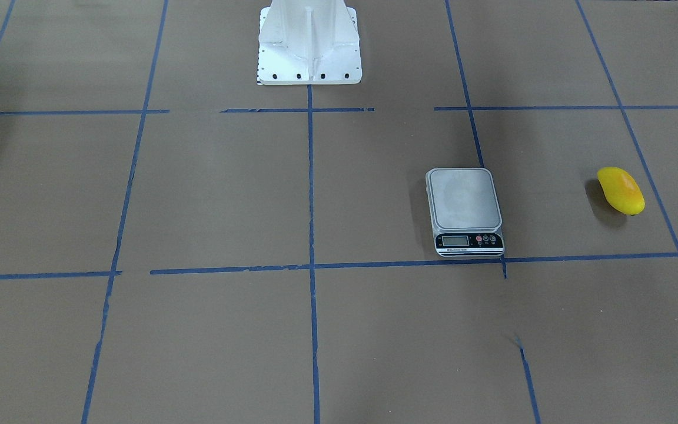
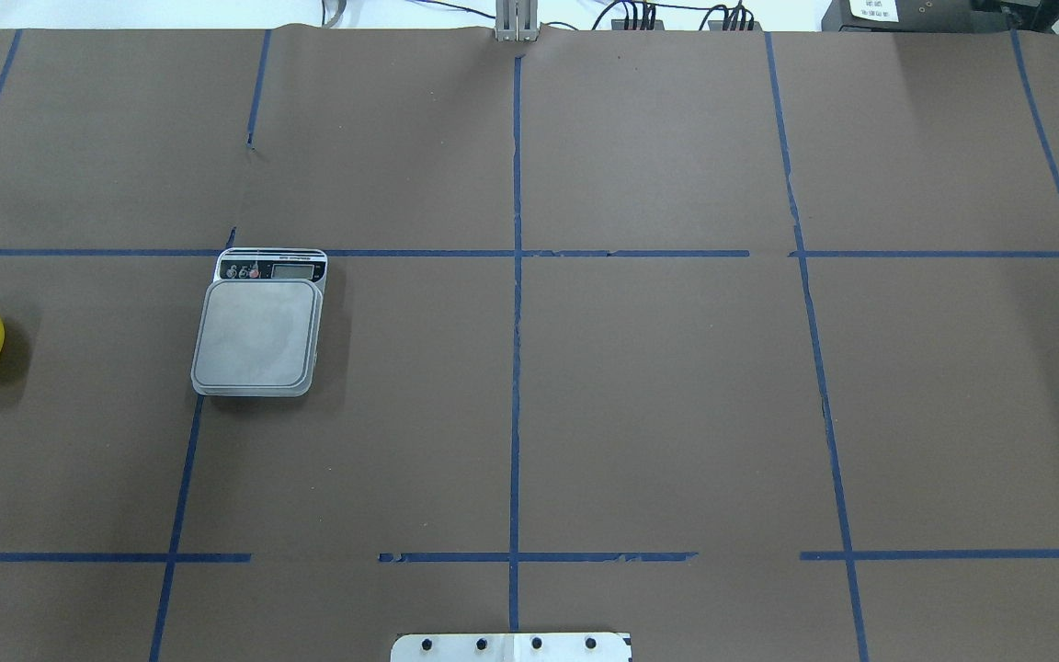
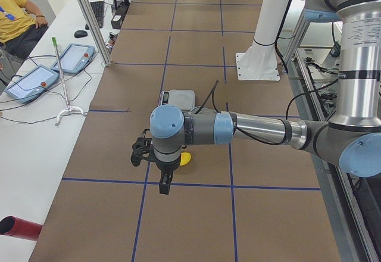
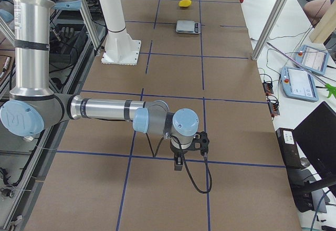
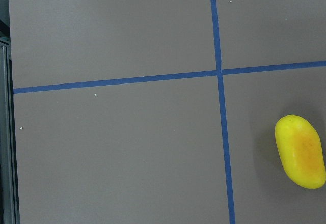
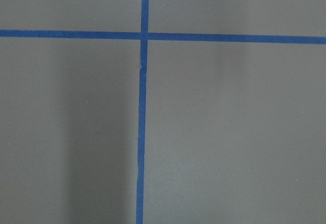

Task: Weigh mango
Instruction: 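Move the left gripper toward the yellow mango at the table edge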

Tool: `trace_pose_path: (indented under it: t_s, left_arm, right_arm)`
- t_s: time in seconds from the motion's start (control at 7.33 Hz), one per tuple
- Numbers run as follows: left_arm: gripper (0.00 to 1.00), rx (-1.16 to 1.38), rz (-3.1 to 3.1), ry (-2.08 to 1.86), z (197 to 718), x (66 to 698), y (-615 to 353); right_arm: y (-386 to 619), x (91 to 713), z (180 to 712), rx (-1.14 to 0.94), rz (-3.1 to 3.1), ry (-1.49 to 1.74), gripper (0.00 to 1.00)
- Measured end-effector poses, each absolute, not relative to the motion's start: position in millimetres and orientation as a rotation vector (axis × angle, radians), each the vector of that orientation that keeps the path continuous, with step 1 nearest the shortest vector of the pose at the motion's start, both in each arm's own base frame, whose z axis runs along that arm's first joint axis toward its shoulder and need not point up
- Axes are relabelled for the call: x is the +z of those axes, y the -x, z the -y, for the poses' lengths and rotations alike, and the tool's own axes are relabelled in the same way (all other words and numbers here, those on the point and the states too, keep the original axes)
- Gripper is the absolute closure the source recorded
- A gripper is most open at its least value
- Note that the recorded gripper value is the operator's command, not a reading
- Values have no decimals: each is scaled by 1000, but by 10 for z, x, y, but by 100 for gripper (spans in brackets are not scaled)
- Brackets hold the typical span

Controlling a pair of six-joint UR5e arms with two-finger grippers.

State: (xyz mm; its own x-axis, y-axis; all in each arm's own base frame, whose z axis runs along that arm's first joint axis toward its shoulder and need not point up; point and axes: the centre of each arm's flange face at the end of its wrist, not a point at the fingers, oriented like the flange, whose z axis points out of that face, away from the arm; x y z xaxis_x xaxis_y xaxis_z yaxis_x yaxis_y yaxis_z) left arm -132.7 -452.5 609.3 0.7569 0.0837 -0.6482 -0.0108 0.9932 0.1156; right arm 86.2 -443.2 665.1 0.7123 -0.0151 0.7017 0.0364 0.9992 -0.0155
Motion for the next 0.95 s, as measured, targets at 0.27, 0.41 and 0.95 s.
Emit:
trace_pose_path:
  t_s: [0.27,0.41,0.95]
  left_arm:
    - [0,53,-716,-119,4484,6016,1312]
    - [0,48,-722,-116,4482,5977,1299]
    - [0,69,-729,-103,4524,5986,1155]
  right_arm:
    - [-861,6653,4430,-28,778,30,0]
    - [-861,6654,4429,-28,778,30,0]
    - [-862,6653,4430,-28,778,29,0]
